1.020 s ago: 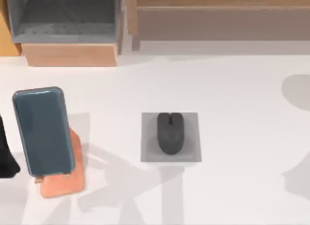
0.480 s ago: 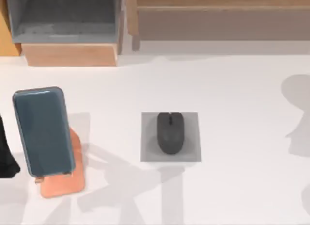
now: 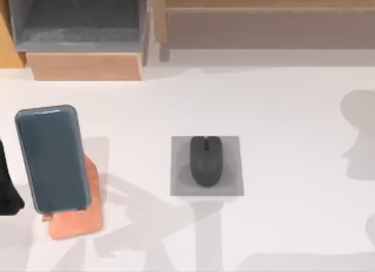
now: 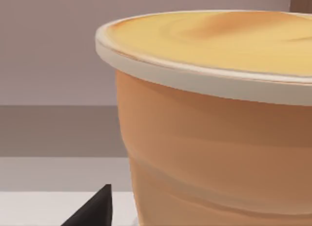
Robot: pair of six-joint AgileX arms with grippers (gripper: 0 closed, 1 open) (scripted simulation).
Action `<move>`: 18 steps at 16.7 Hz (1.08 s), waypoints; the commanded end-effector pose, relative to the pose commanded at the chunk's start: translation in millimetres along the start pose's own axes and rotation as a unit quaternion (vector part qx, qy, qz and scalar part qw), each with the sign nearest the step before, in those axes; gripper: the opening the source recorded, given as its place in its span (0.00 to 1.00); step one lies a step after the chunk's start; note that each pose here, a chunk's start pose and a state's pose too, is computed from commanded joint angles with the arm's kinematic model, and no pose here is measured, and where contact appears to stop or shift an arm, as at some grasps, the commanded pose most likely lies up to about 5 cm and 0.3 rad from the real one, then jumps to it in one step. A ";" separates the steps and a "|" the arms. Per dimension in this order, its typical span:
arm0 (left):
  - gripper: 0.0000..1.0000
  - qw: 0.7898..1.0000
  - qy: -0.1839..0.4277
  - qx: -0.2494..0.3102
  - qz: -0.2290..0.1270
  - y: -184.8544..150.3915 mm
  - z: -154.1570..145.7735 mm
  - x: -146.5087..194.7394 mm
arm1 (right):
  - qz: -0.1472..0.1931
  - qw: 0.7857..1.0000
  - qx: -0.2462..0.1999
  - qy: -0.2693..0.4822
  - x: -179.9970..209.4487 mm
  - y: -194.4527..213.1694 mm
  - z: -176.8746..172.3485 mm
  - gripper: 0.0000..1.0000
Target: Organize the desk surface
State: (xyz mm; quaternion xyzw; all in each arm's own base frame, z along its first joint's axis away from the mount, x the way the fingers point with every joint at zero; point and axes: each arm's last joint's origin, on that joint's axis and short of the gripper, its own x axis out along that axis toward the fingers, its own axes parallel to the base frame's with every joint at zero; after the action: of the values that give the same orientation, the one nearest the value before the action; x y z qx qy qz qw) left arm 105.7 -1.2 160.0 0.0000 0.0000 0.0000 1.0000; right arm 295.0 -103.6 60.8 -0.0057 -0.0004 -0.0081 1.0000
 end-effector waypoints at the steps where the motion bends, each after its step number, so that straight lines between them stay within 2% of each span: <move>1: 1.00 1.000 0.000 0.000 0.000 0.0 0.0 0.0 | 0.000 1.000 0.000 0.000 0.0 0.0 0.0 1.00; 9: 1.00 1.000 0.000 0.000 0.000 0.0 0.0 0.0 | 0.000 1.000 0.000 0.000 28.3 -0.1 0.0 1.00; 13: 1.00 1.000 0.000 0.000 0.000 0.0 0.0 0.0 | 0.000 1.000 0.000 0.000 30.0 0.0 0.0 1.00; 18: 1.00 1.000 0.000 0.000 0.000 0.0 0.0 0.0 | 0.000 1.000 0.000 0.000 30.0 0.0 0.0 0.62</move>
State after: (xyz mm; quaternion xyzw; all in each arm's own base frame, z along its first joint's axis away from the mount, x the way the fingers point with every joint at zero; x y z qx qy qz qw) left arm 105.7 -1.2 160.0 0.0000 0.0000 0.0000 1.0000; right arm 325.0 -104.1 60.8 -0.0057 -0.0004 -0.0081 1.0000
